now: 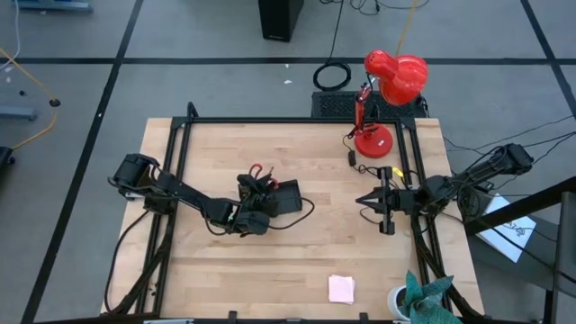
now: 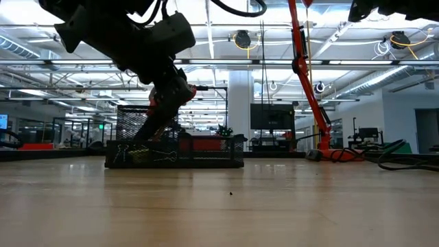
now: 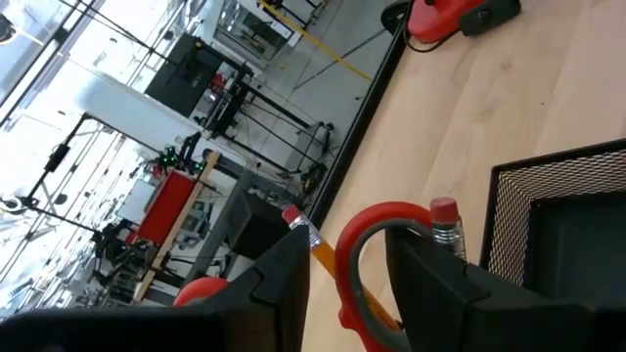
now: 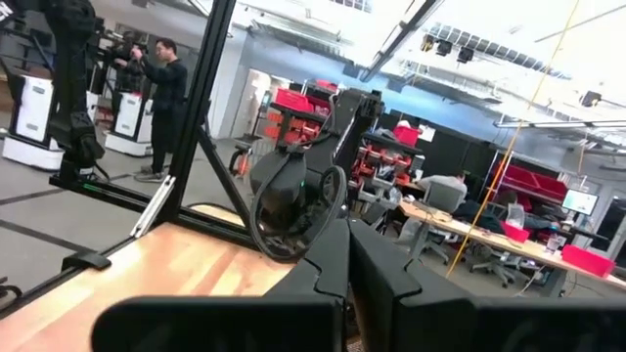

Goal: Pick and place office supplies into organizer
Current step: Put the red scissor into the mesh desk organizer

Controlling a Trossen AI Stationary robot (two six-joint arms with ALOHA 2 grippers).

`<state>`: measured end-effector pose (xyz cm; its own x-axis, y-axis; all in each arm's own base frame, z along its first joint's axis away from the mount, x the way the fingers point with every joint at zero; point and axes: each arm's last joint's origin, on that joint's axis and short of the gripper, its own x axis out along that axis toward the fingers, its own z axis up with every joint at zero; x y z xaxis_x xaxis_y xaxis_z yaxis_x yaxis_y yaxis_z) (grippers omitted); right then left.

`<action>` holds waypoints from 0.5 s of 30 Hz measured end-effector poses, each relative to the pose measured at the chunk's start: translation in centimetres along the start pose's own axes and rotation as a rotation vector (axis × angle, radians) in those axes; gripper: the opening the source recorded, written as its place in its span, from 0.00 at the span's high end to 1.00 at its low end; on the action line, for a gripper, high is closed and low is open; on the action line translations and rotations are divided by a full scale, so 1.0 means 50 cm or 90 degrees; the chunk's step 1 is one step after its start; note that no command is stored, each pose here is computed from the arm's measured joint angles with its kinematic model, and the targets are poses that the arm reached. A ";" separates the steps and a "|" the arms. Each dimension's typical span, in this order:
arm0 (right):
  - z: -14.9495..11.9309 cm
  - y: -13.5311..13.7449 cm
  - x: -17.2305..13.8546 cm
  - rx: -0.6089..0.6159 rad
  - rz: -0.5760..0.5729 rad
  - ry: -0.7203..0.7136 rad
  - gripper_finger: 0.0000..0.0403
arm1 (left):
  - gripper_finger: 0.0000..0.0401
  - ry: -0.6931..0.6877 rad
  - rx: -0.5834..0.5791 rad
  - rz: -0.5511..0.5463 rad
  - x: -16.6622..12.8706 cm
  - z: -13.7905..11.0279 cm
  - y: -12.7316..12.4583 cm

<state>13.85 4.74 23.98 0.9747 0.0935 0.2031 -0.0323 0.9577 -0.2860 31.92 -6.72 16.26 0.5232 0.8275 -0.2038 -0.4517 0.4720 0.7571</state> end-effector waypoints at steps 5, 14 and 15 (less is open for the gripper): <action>0.000 0.000 0.000 0.000 0.000 0.000 1.00 | 0.65 -0.002 -0.013 0.007 0.000 0.002 0.001; -0.010 0.004 0.000 0.000 0.010 0.031 1.00 | 0.65 0.003 0.015 0.030 0.001 0.004 0.005; -0.012 0.004 0.000 0.010 0.013 0.038 1.00 | 0.65 0.006 0.028 0.039 0.001 0.004 0.006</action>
<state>13.96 4.78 23.36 0.9853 0.0965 0.1407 -0.0548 0.9600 -0.2747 31.93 -6.60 16.63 0.4892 0.8570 -0.1621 -0.4501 0.4073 0.7947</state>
